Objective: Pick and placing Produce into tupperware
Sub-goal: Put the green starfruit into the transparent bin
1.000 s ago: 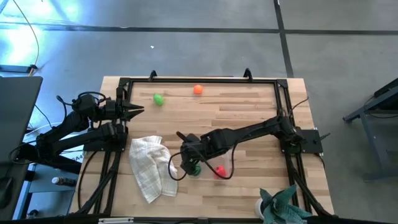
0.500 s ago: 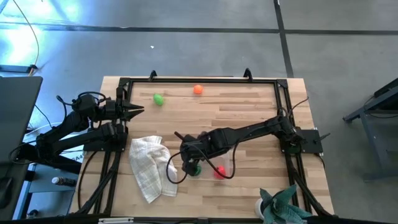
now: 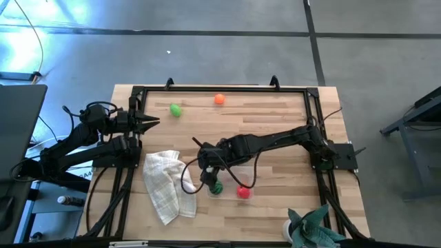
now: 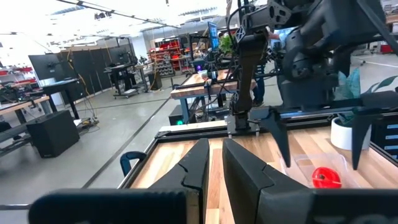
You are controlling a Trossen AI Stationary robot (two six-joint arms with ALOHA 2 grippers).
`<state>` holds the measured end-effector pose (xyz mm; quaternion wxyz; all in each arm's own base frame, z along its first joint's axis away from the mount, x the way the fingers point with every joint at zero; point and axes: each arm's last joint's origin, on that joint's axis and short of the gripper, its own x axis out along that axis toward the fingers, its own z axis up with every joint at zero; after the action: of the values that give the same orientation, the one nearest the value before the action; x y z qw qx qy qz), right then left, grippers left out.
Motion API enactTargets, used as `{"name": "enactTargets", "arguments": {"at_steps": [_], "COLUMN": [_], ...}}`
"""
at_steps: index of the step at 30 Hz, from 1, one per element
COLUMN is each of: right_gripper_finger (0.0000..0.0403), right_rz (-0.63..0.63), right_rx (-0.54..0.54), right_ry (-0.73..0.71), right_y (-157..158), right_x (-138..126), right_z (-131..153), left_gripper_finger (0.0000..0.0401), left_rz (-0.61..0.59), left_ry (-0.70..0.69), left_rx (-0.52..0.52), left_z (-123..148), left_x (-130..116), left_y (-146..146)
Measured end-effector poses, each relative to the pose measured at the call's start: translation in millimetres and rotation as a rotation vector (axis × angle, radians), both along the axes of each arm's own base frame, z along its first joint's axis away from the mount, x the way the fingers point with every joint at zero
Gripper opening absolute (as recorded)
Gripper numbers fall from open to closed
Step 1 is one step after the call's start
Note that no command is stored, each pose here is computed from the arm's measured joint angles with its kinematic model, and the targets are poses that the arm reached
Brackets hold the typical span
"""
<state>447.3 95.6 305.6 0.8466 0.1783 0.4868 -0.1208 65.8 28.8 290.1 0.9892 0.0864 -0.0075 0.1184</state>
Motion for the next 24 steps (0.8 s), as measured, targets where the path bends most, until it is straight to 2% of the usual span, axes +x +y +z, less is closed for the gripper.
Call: {"name": "enactTargets", "arguments": {"at_steps": [8, 14, 20, 24], "right_gripper_finger": [0.0389, 0.0349, 0.0311, 0.0307], "right_rz": [-0.110, -0.138, -0.084, -0.124], "right_rx": [0.047, 0.052, -0.020, -0.052], "right_ry": [-0.027, -0.027, -0.027, 0.025], "right_y": [-26.8, -39.7, -63.9, -87.3], "right_x": [7.2, 9.0, 11.7, 9.7], "right_z": [1.2, 1.2, 1.5, -5.2], "left_gripper_finger": [0.0037, 0.0037, 0.0037, 0.0037], "left_rz": [0.000, 0.000, 0.000, 0.000], "left_ry": [-0.001, 0.000, 0.000, 0.000], "left_rx": [0.000, 0.000, 0.000, 0.000], "left_z": [0.1, 0.1, 0.0, 0.0], "left_x": [-0.1, 0.0, 0.0, 0.0], "left_y": [0.0, 0.0, 0.0, 0.0]}}
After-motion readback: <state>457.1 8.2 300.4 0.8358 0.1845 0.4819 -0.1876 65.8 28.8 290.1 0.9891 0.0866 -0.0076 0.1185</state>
